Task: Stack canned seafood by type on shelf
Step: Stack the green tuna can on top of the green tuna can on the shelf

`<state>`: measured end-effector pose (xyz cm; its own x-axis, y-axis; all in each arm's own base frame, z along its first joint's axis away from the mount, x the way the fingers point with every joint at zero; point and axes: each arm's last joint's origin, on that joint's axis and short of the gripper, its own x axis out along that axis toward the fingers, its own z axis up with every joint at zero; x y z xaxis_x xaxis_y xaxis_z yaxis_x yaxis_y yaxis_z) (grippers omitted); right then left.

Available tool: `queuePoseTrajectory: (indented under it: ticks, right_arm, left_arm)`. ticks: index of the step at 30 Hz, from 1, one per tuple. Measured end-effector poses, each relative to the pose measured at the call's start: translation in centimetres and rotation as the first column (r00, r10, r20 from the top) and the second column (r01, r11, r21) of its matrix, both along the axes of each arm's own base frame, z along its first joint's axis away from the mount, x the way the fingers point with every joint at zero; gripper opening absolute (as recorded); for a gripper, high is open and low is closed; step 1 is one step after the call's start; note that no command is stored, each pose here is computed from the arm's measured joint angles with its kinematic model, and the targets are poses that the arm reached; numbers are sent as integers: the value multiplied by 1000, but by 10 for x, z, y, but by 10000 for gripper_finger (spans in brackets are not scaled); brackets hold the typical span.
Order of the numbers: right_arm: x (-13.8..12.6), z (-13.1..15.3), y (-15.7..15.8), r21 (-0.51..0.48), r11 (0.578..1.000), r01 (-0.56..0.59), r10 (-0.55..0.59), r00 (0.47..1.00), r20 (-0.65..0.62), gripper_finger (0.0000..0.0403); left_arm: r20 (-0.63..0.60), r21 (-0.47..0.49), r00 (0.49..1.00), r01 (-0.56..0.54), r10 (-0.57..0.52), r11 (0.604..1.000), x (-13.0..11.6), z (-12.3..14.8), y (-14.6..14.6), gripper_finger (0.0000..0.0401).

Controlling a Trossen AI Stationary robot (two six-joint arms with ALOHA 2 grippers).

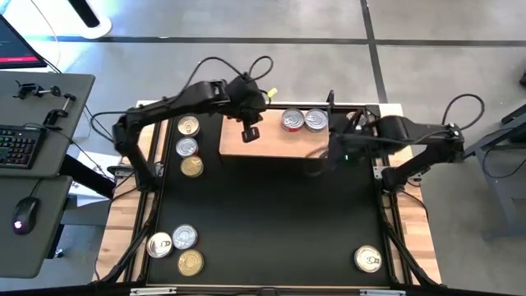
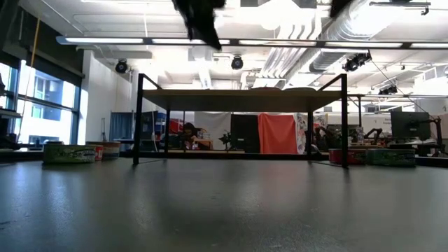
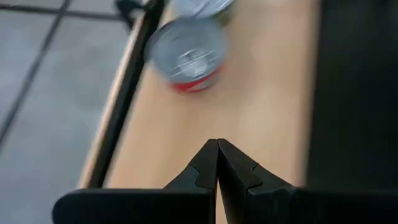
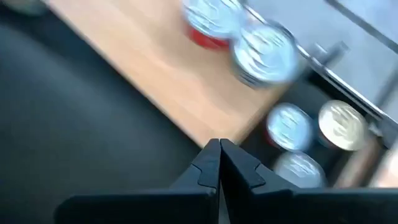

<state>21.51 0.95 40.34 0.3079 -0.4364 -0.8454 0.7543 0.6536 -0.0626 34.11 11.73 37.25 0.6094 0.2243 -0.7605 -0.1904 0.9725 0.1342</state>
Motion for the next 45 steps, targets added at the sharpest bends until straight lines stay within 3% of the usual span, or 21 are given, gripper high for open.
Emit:
queuePoseTrajectory:
  ticks: [5,9,13,19,24,27,34,38,40,45]
  right_arm:
    - [-16,-33,-27,74,996,58,-51,995,-87,0]
    - [-44,-59,-45,104,975,198,-192,979,-71,0]
    - [-68,-77,-58,139,930,341,-350,935,48,0]
    - [-80,-117,-79,170,826,537,-550,834,39,0]
    - [-72,-157,-102,290,792,537,-586,802,116,0]
    - [-76,-173,-114,327,745,582,-651,742,163,0]
    - [-87,-176,-142,375,680,630,-732,614,296,0]
    - [-98,-181,-153,358,613,704,-789,561,250,0]
    - [-102,-186,-156,350,598,721,-800,565,204,0]
    - [-104,-198,-156,368,614,698,-764,643,56,0]
  left_arm:
    - [121,-5,990,78,-77,997,-16,29,-36,0]
    - [240,-25,965,112,-103,993,-34,35,-67,0]
    - [336,-57,940,81,-57,995,-56,26,-96,0]
    - [450,-145,892,27,41,989,-85,5,-129,0]
    - [492,-211,864,2,105,977,-100,-2,-143,0]
    - [491,-227,864,2,113,974,-106,-3,-150,0]
    - [513,-221,856,59,65,973,-115,3,-164,0]
    - [525,-194,850,75,39,978,-120,5,-169,0]
    - [530,-187,847,82,30,979,-122,7,-171,0]
    - [544,-187,839,98,20,977,-128,10,-174,0]
